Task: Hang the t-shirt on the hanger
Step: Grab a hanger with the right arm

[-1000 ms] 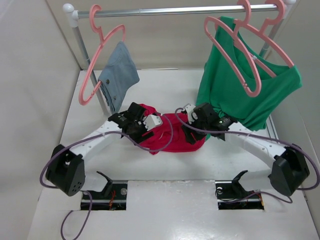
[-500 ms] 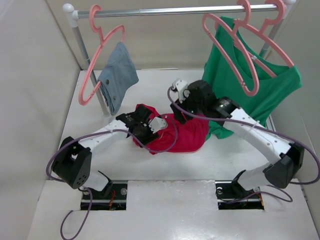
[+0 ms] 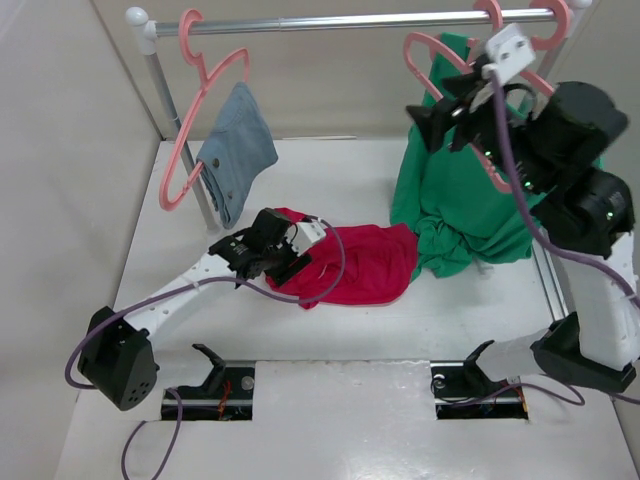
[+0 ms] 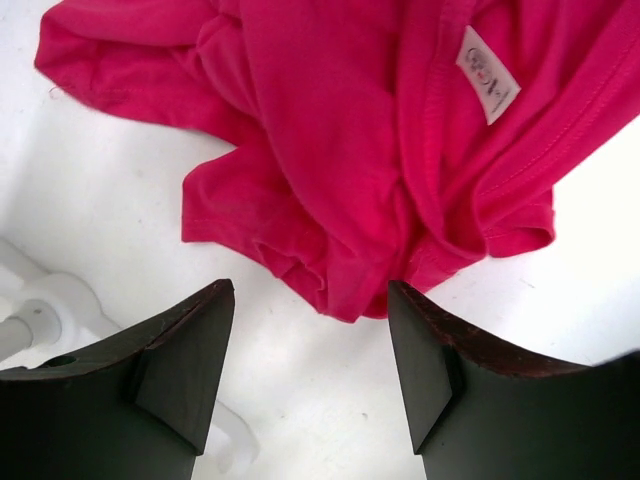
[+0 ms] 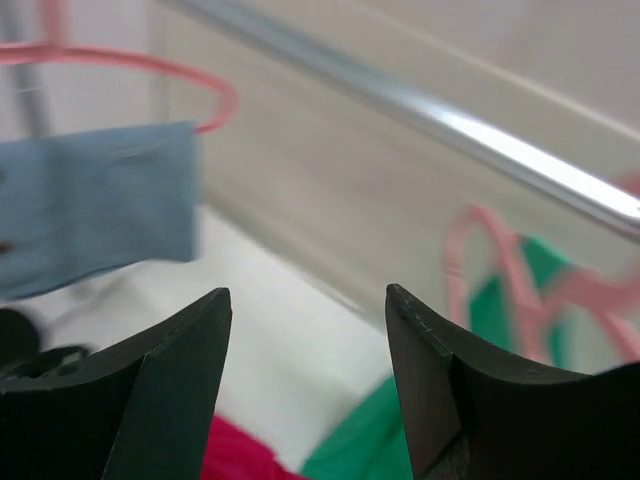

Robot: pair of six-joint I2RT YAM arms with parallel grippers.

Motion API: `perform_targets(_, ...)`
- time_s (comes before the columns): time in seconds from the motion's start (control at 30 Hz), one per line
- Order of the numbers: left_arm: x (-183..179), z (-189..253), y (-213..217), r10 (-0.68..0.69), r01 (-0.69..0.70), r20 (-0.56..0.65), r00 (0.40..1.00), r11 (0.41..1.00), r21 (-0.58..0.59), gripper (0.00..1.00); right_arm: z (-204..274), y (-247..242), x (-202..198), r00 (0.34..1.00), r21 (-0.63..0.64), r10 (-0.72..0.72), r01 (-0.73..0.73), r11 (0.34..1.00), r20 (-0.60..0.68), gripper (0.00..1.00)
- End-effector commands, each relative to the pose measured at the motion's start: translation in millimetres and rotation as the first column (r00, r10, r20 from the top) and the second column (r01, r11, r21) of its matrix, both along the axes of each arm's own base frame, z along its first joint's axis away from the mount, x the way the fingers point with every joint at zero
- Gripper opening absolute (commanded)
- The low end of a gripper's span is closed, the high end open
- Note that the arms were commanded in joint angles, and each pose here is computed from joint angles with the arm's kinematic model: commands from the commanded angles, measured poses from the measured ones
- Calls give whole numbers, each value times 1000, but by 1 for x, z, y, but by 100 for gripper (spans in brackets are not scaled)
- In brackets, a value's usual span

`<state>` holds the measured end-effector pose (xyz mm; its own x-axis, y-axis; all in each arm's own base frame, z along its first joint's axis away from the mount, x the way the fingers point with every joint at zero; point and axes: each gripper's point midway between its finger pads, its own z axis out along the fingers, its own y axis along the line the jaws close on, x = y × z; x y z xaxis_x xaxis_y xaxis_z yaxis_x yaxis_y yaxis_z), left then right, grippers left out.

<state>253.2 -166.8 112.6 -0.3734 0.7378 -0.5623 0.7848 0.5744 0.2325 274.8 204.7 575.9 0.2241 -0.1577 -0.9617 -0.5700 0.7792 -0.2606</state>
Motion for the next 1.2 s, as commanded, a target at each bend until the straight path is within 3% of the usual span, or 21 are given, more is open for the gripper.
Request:
perform_targets(0.0, 6, 3, 9, 39, -40, 48, 998, 999, 30, 60, 4, -65, 28, 953, -17, -303, 303, 953, 6, 68)
perform_targets(0.17, 11, 11, 9, 37, -40, 71, 997, 999, 31, 60, 0, -112, 47, 884, -23, -468, 468, 883, -4, 71)
perform_targets(0.5, 5, 11, 3, 28, -28, 45, 999, 1000, -3, 60, -32, -159, 71, 791, -55, -604, 602, 797, -100, 73)
perform_targets(0.83, 0, 9, 3, 8, -8, 31, 999, 1000, -4, 60, -81, -128, 103, 899, -137, -390, 369, 919, -200, 69)
perform_targets(0.93, -1, 8, 5, 0, 0, 27, 1000, 1000, 7, 60, -88, -130, 108, 894, -145, -392, 367, 919, -216, 52)
perform_targets(0.97, -3, 7, 6, -8, 7, 30, 1000, 1000, 12, 60, -86, -134, 109, 892, -139, -401, 379, 915, -207, 41)
perform_targets(1.17, -3, 9, 6, -8, 7, 30, 1000, 1000, 12, 60, -85, -136, 110, 898, -148, -397, 374, 916, -189, 15)
